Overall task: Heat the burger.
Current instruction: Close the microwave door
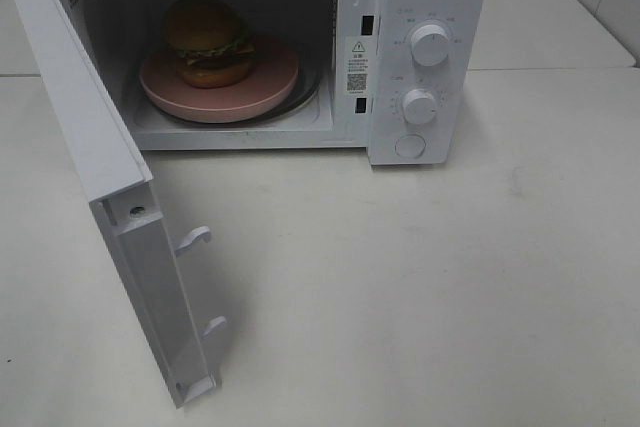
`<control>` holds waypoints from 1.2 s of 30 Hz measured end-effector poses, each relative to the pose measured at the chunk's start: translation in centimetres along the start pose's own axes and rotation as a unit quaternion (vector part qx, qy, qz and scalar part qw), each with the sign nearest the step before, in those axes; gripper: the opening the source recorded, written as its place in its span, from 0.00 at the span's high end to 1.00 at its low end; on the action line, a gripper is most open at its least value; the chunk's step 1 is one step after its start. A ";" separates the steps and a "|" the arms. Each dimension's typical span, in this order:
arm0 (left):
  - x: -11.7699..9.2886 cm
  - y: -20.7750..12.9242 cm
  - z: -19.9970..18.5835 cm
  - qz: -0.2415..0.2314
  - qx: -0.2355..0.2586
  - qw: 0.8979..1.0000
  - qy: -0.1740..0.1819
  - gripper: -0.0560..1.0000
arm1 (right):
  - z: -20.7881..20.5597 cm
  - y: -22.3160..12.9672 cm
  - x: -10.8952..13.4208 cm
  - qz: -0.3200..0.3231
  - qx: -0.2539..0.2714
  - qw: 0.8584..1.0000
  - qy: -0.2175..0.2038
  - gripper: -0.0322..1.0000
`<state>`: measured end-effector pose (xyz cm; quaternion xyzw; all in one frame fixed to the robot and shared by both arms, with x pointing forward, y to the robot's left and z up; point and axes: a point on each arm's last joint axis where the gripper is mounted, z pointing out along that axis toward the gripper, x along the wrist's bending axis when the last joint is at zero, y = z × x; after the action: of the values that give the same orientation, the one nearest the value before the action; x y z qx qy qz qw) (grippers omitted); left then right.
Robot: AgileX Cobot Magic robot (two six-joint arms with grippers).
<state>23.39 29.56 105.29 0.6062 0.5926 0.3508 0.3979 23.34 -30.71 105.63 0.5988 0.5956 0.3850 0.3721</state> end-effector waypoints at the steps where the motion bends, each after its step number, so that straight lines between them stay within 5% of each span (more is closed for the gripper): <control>1: 0.0 0.0 0.0 0.000 0.000 1.000 0.000 0.03 | 0.0 0.0 0.0 0.000 0.000 1.000 0.000 0.23; 36: 0.0 0.5 0.2 -0.001 0.006 1.000 0.000 0.03 | 0.0 0.0 0.0 0.000 0.000 1.000 0.000 0.24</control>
<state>23.81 29.56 105.65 0.6083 0.5954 0.3469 0.3940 23.34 -30.71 105.63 0.5988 0.5956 0.3850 0.3721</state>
